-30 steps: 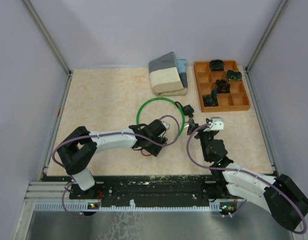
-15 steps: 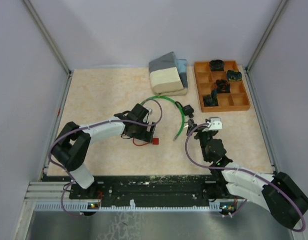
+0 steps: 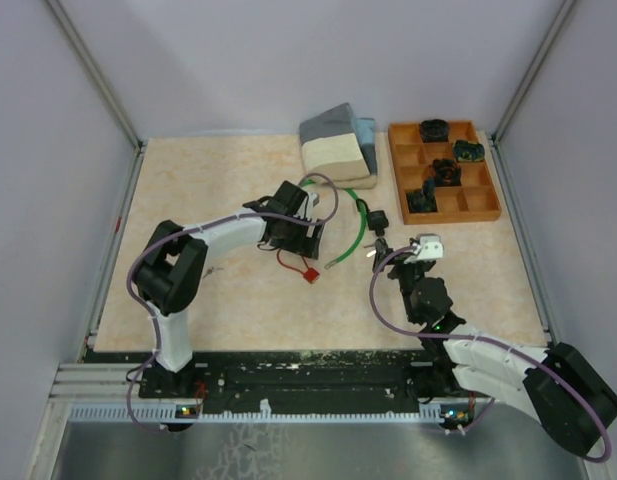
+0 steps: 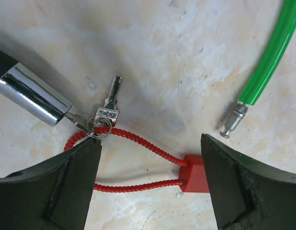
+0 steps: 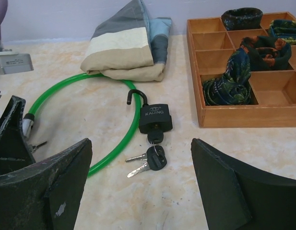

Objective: Unlock with the key
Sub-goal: Place the lock at the center of the board.

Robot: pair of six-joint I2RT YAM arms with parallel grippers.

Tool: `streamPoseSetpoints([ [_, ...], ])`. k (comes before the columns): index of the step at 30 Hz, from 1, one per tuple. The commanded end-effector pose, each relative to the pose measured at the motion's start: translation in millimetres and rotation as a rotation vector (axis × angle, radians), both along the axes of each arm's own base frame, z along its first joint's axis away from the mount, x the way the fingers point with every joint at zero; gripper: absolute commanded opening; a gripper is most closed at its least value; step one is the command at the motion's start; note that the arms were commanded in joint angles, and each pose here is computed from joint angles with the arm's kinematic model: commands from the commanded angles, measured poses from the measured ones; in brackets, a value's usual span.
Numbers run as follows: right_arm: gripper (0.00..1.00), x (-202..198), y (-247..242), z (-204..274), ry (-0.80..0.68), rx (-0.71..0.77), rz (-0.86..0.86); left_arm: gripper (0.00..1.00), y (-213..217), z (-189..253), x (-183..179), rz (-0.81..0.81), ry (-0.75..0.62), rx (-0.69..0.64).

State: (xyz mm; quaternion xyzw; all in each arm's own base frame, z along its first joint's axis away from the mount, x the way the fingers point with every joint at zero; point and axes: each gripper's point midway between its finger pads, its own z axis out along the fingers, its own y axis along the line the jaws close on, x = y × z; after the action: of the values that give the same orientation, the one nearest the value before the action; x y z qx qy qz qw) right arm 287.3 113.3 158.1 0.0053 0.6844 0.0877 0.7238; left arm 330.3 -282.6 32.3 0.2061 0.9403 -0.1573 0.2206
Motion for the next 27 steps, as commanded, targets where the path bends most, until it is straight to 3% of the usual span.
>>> streamPoseSetpoints([
  [1,0.84,5,5,21,-0.049,0.034,0.013,0.87,-13,-9,7,-0.068,0.006,-0.016],
  [6,0.84,5,8,21,-0.047,0.035,0.026,0.87,-15,0,-7,-0.077,-0.002,-0.014],
  [16,0.84,6,10,21,-0.042,0.030,0.034,0.90,-11,54,-31,0.002,-0.054,-0.152],
  [20,0.84,6,12,19,-0.037,0.028,0.039,0.90,-15,47,-37,0.039,-0.036,-0.097],
  [27,0.84,8,12,18,-0.030,0.022,0.039,0.90,-63,34,-43,-0.107,-0.058,-0.037],
])
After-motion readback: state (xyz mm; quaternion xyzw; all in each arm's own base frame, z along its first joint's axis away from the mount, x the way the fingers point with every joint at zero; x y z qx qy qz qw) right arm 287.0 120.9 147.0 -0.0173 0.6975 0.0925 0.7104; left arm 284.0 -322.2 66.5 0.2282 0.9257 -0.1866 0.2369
